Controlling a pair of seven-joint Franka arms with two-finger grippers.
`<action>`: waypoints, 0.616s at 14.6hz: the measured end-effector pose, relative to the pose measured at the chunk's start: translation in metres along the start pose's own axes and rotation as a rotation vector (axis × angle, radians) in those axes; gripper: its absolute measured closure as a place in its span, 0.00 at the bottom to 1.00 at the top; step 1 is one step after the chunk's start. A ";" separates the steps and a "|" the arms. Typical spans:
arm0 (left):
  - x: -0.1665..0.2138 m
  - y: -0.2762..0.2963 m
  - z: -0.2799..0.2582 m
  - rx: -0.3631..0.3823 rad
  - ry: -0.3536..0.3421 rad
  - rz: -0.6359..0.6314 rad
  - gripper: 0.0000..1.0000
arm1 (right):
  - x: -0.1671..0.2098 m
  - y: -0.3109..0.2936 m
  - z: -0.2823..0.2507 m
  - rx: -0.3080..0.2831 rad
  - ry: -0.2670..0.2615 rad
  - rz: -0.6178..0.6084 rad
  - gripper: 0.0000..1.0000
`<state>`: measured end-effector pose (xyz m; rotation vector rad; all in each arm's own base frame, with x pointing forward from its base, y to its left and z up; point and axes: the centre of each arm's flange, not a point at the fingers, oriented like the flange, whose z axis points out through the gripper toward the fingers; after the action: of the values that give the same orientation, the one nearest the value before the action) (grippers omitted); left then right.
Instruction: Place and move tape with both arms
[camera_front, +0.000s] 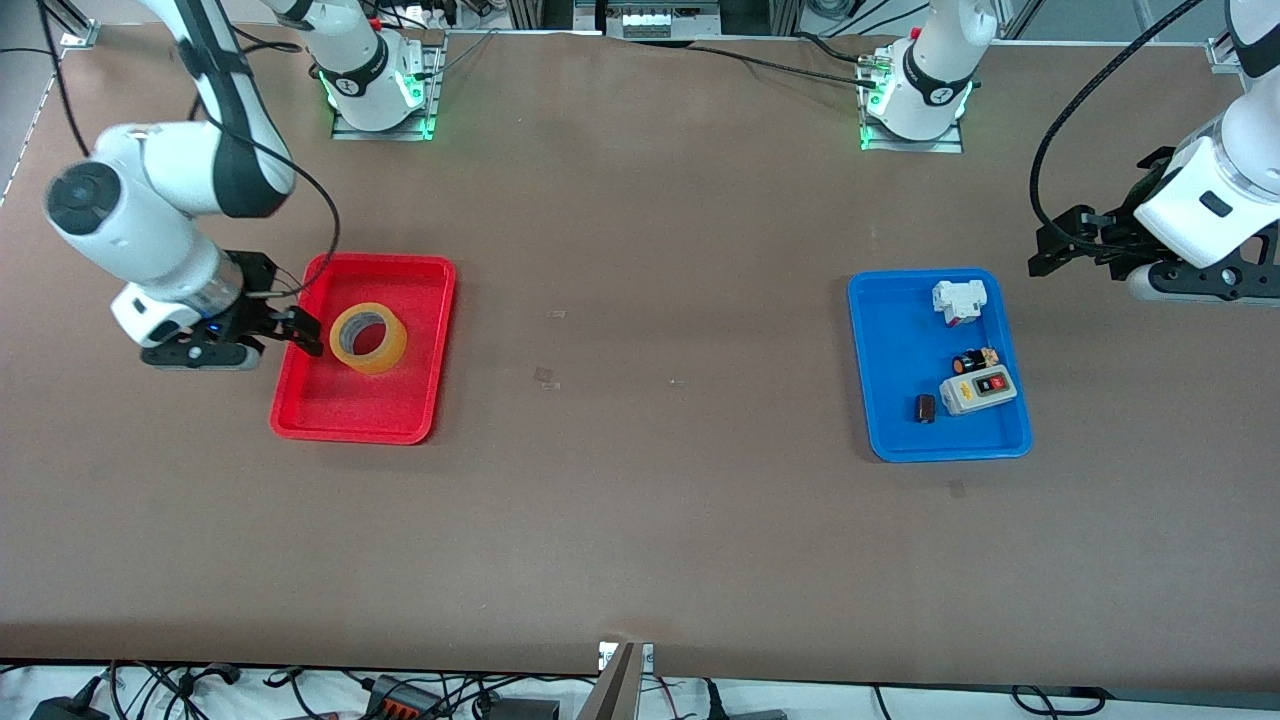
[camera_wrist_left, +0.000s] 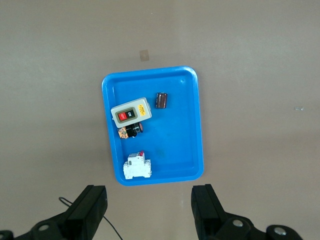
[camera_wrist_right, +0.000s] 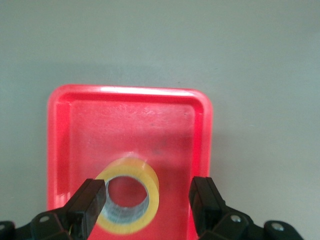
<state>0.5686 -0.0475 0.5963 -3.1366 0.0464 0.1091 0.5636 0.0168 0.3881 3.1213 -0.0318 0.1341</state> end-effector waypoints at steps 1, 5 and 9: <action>0.000 0.000 0.000 0.000 0.000 -0.001 0.00 | 0.000 0.005 -0.023 -0.001 0.002 0.012 0.00; 0.000 -0.002 0.000 0.000 0.000 -0.004 0.00 | -0.020 0.015 -0.109 -0.004 0.011 0.030 0.00; 0.000 -0.002 0.000 0.000 0.000 -0.004 0.00 | -0.054 0.018 -0.173 -0.002 0.036 0.040 0.00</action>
<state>0.5688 -0.0453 0.5963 -3.1367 0.0396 0.1090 0.4948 0.0029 0.5564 3.1160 -0.0933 0.1913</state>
